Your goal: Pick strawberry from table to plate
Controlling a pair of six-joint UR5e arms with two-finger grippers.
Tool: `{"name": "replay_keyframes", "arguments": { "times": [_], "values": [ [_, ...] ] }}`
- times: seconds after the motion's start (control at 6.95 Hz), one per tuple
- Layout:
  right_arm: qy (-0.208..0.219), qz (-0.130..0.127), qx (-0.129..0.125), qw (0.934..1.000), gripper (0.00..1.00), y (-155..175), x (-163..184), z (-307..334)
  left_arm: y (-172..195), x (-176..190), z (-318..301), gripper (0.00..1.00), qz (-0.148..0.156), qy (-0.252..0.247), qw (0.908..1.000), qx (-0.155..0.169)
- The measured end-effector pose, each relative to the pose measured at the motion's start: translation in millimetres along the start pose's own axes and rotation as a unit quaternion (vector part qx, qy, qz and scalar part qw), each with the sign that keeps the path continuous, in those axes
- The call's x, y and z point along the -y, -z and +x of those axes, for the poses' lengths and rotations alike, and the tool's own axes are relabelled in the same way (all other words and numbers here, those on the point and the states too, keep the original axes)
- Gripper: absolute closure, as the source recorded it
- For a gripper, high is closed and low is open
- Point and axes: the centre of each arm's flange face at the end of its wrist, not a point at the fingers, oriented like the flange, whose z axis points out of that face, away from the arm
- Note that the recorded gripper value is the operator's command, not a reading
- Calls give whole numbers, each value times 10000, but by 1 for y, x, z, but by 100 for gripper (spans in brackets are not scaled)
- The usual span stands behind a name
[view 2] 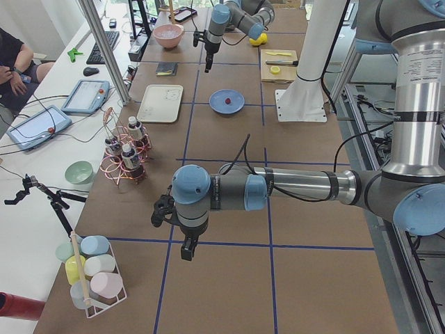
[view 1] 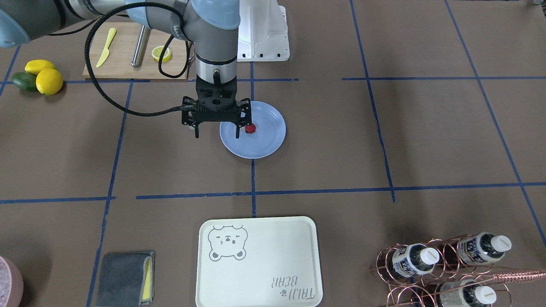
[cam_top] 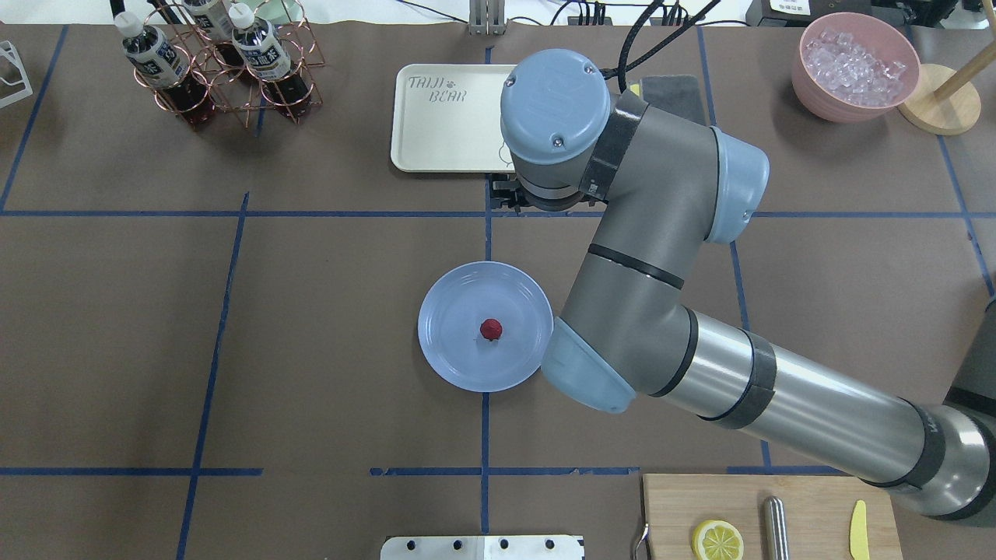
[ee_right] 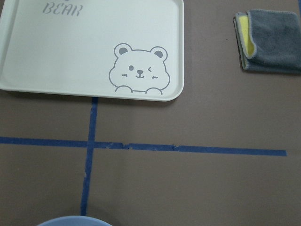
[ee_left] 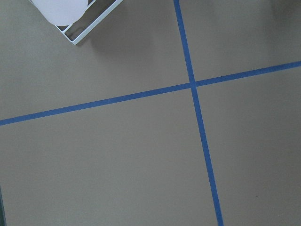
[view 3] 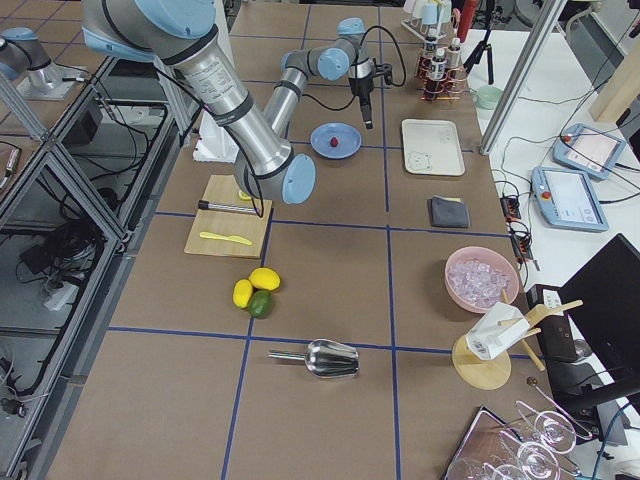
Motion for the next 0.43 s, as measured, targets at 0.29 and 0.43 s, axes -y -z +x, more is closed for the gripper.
{"name": "replay_keyframes", "arguments": {
  "times": [0.29,0.43],
  "values": [
    [98,-23,-92,9999,0,4,21,21,1,1,0,0,14,-18,10000,1],
    [172,-72,-134,9997,0,7,35,35,2,1,1,0,24,-28,10000,4]
  ]
}}
